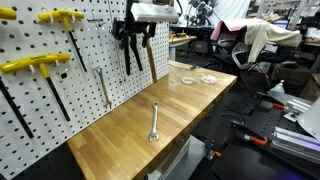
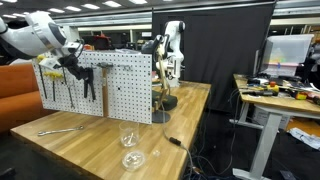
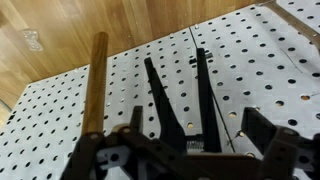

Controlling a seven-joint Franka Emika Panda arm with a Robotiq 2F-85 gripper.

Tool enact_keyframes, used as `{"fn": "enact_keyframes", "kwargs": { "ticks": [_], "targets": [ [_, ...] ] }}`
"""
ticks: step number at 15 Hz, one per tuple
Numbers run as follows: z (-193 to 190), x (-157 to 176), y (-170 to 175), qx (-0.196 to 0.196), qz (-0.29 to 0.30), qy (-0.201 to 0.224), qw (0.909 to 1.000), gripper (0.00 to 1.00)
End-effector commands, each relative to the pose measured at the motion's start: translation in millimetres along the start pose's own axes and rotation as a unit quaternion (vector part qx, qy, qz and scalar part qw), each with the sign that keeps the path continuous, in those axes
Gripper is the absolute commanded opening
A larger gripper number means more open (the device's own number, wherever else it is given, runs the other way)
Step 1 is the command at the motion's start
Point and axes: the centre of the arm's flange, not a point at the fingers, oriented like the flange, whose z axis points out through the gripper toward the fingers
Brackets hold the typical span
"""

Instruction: Take the black object from the pegboard and place it on the table

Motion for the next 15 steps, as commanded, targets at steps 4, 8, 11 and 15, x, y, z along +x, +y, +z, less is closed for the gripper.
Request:
{"fn": "enact_keyframes", "kwargs": {
  "ticks": [4, 8, 11, 15],
  "targets": [
    [32.8, 6.7, -15.1, 0.029, -0.002, -0.02, 0.9994, 1.0],
    [31.3, 8.6, -18.1, 0.03, -0.006, -0.019, 0.9994, 1.0],
    [21.8, 10.8, -17.4, 0.023, -0.017, -0.013, 0.9995, 1.0],
    [18.0, 1.2, -12.2, 0.017, -0.027, -0.023, 0.9992, 1.0]
  ]
}}
